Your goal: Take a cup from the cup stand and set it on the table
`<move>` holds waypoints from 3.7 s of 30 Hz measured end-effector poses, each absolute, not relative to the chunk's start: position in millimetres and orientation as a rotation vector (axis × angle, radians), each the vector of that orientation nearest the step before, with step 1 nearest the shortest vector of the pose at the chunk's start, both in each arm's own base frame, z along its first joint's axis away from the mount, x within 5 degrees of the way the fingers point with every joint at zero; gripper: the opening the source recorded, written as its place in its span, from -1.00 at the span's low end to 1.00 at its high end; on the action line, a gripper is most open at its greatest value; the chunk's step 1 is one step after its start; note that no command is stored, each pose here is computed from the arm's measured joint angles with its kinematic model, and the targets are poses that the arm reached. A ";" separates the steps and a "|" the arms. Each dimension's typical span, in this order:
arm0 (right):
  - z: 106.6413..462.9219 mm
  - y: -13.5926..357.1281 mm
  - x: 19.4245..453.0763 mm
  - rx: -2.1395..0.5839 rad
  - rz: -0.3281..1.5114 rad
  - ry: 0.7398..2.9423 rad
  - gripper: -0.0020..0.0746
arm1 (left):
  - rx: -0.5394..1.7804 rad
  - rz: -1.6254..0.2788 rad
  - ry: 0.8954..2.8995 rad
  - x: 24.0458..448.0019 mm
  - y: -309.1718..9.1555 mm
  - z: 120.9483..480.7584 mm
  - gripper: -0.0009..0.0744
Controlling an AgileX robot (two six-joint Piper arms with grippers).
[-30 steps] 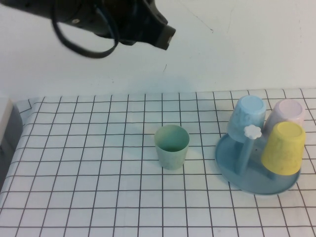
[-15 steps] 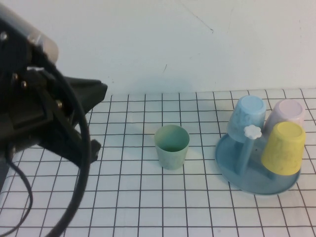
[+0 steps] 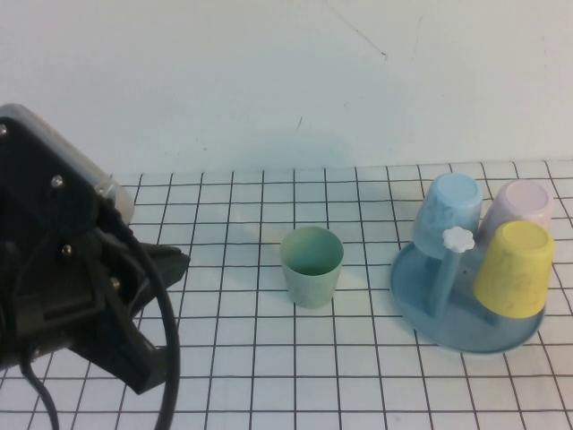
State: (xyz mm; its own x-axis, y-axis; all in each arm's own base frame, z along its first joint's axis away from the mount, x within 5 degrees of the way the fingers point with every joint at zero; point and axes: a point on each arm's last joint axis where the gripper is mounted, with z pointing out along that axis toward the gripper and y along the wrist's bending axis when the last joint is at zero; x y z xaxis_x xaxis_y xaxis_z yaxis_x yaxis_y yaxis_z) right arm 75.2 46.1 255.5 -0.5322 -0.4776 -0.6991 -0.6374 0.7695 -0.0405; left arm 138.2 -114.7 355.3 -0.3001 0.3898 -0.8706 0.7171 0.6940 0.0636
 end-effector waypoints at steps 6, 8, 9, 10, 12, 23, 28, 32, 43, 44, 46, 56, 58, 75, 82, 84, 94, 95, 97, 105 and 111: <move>255.1 47.3 73.8 -0.825 0.312 2.247 -0.95 | 0.881 -0.419 1.960 136.1 -114.0 352.2 -0.98; 254.8 47.4 73.2 -0.828 0.316 2.253 -0.95 | 0.883 -0.419 1.963 135.9 -113.9 351.9 -0.98; 254.5 47.4 72.8 -0.831 0.318 2.257 -0.95 | 0.884 -0.419 1.965 135.8 -113.9 351.8 -0.98; 254.5 47.4 72.8 -0.831 0.318 2.257 -0.95 | 0.884 -0.419 1.965 135.8 -113.9 351.8 -0.98; 254.3 47.4 72.6 -0.832 0.318 2.259 -0.95 | 0.884 -0.419 1.965 135.8 -113.9 351.8 -0.98; 254.3 47.4 72.6 -0.832 0.318 2.259 -0.95 | 0.881 -0.423 1.961 134.5 -113.2 352.5 -0.98; 254.3 47.4 72.5 -0.833 0.319 2.260 -0.95 | 0.801 -0.426 1.921 122.2 -96.3 354.1 -0.98; 254.4 48.0 72.2 -0.830 0.330 2.262 -0.95 | 0.631 -0.395 1.842 106.3 -69.3 354.9 -0.98; 254.6 48.5 72.0 -0.826 0.341 2.261 -0.95 | 0.111 -0.219 1.649 75.3 -17.0 267.4 -0.98; 254.6 48.5 72.0 -0.826 0.341 2.261 -0.95 | 0.087 -0.205 1.655 72.7 -14.8 254.8 -0.98; 254.6 48.5 72.0 -0.826 0.341 2.261 -0.95 | 0.057 -0.188 1.677 68.1 -12.2 230.7 -0.98; 254.8 48.8 71.8 -0.823 0.347 2.260 -0.95 | 0.086 -0.164 1.745 54.3 -12.3 183.5 -0.98; 254.8 49.0 71.8 -0.822 0.350 2.260 -0.95 | 0.100 -0.172 1.780 53.4 -13.5 180.3 -0.98; 254.7 49.0 71.6 -0.823 0.351 2.262 -0.95 | -0.035 -0.130 1.838 53.1 -6.0 175.7 -0.98; 254.7 49.1 71.6 -0.822 0.353 2.262 -0.95 | -0.033 -0.125 1.838 52.9 -5.8 175.5 -0.98; 254.7 49.1 71.4 -0.823 0.354 2.263 -0.95 | -0.048 -0.136 1.835 53.0 -5.7 175.9 -0.98; 254.7 49.1 71.4 -0.823 0.354 2.263 -0.95 | -0.181 -0.236 1.775 54.3 -5.1 180.3 -0.98; 254.7 49.1 71.4 -0.823 0.354 2.263 -0.95 | -0.178 -0.236 1.777 54.2 -5.2 180.1 -0.98; 254.7 49.1 71.4 -0.823 0.354 2.263 -0.95 | -0.166 -0.235 1.785 54.1 -5.5 179.5 -0.98; 254.7 49.1 71.4 -0.823 0.354 2.263 -0.95 | -0.036 -0.133 1.837 52.9 -5.2 175.6 -0.98; 254.7 49.1 71.4 -0.823 0.354 2.263 -0.95 | -0.015 -0.115 1.838 52.9 -5.1 175.6 -0.98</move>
State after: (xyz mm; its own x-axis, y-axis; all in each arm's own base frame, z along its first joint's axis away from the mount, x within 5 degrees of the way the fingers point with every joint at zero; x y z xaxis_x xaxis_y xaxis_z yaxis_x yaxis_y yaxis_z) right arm 71.4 49.1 254.7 -0.5588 -0.4589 -0.6907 -0.6478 0.7616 0.0180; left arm 52.9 -5.1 175.6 -0.2671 -0.0706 -0.9611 0.0498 0.9950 -0.0869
